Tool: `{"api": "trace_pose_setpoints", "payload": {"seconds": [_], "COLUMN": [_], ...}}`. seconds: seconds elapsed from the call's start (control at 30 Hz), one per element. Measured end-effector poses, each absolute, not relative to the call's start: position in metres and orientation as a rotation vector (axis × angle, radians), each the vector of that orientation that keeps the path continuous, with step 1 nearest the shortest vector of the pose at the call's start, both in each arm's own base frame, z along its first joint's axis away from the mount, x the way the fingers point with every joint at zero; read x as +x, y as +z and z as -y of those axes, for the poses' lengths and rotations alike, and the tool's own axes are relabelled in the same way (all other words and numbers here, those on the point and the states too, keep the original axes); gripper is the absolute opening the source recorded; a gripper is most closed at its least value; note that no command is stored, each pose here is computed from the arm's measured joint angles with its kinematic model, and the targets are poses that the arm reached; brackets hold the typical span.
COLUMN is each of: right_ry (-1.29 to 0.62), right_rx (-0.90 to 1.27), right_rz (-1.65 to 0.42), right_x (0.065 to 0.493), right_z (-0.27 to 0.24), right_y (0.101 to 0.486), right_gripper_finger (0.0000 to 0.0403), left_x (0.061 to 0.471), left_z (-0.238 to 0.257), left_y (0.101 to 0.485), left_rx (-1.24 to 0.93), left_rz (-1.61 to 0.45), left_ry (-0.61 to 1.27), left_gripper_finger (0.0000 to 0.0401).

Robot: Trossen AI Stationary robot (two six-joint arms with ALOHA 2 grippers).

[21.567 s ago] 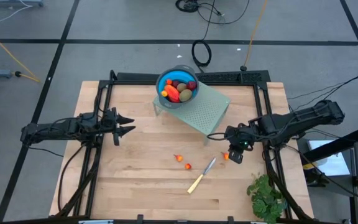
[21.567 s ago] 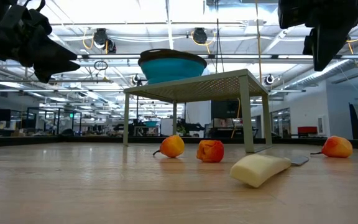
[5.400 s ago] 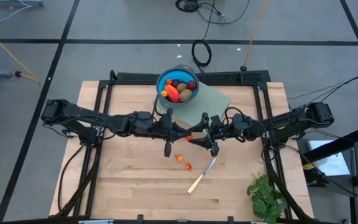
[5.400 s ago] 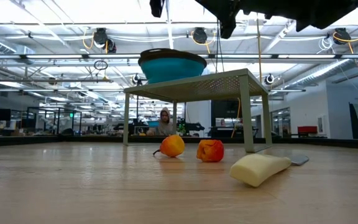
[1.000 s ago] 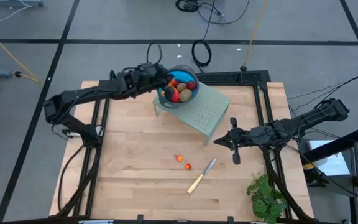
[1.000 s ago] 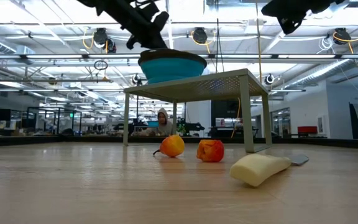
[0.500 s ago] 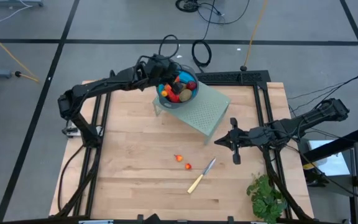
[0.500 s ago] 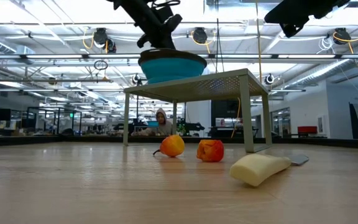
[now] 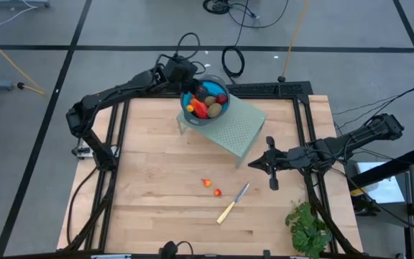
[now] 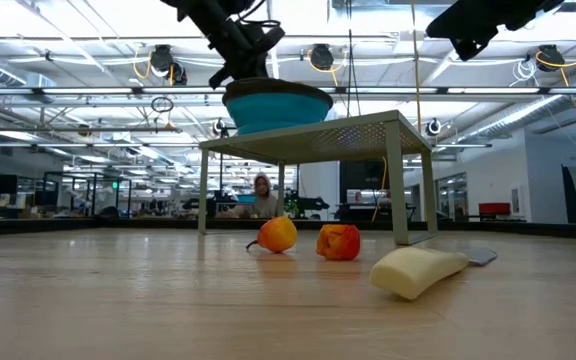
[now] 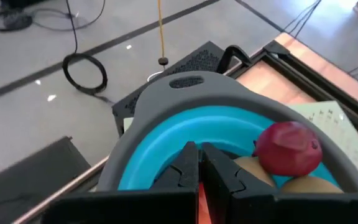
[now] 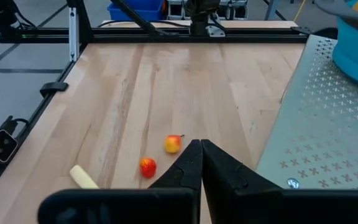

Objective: Pick & Place Fruit
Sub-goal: Put the peach into the blue strainer bowl on the shelf

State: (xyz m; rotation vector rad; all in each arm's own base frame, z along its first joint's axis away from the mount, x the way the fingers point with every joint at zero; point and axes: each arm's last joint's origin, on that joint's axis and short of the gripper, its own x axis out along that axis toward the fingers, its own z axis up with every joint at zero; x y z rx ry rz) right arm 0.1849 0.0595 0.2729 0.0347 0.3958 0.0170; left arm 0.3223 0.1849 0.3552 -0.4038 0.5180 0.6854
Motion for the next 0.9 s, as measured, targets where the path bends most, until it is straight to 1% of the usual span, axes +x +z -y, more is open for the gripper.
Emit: {"api": "trace_pose_setpoints", "payload": {"seconds": [0.33,0.73,0.8,0.9], "right_ry": [0.040,0.040,0.040,0.040], "right_rx": [0.048,0.047,0.047,0.046], "right_rz": [-0.399,-0.399,-0.399,-0.399], "right_x": [0.1849,0.1849,0.1849,0.1849], "right_z": [-0.0601,-0.0601,-0.0601,-0.0601], "right_y": [0.2729,0.2729,0.2729,0.2729], "right_gripper_finger": [0.0000,0.0000,0.0000,0.0000], "left_x": [0.3170,0.3180,0.3189,0.3248], "left_z": [-0.1936,-0.1921,-0.1912,-0.1854], "left_y": [0.3550,0.3549,0.3554,0.3590], "left_rx": [-0.554,-0.565,-0.543,-0.390], "left_rz": [-0.476,-0.474,-0.474,-0.474], "left_ry": [0.694,0.690,0.689,0.669], "left_gripper_finger": [0.0000,0.0000,0.0000,0.0000]}}
